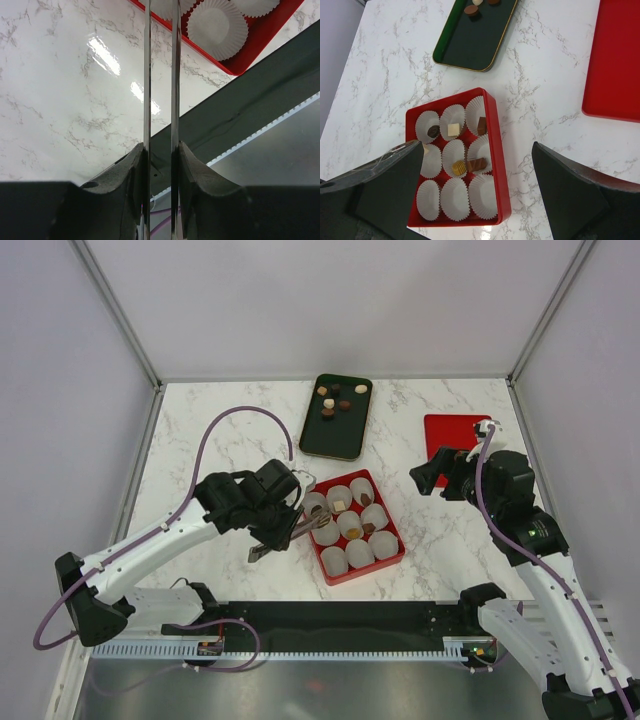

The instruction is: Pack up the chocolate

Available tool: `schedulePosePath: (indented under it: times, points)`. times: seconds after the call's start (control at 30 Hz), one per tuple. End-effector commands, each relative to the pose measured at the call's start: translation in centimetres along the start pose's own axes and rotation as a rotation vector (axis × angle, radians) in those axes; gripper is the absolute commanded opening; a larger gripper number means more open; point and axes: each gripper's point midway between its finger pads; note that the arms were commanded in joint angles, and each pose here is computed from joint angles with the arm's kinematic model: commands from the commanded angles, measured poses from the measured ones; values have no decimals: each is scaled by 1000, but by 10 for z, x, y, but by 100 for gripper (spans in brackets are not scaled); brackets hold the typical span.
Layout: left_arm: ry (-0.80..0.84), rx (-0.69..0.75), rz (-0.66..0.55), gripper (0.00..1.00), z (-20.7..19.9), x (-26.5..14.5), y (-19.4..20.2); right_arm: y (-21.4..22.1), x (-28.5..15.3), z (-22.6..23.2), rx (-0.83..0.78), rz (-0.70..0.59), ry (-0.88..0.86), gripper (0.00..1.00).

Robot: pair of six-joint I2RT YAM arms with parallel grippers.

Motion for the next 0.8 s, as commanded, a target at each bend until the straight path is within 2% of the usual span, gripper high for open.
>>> schedulePosePath:
  times: [0.0,0.23,0.53,0.77]
  points:
    - [24,0,6,37,-6,-2,1,-4,-1,7,7,-10,-25,98]
    - [13,-2,10,41,-4,-2,0,-5,-2,6,5,-18,-23,98]
    - [-2,-2,0,41,-1,-3,-6,-6,-4,7,7,-23,-25,98]
    - [-40,-12,-54,41,4,-9,-22,-7,-5,8,7,-28,-27,98]
Point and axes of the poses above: each gripper's point midway between its finger pads, its own x axis out along the fingers, its own z axis along the line the jaws close on, y = z × x, and after that the axes turned 14 degrees about x, right-handed
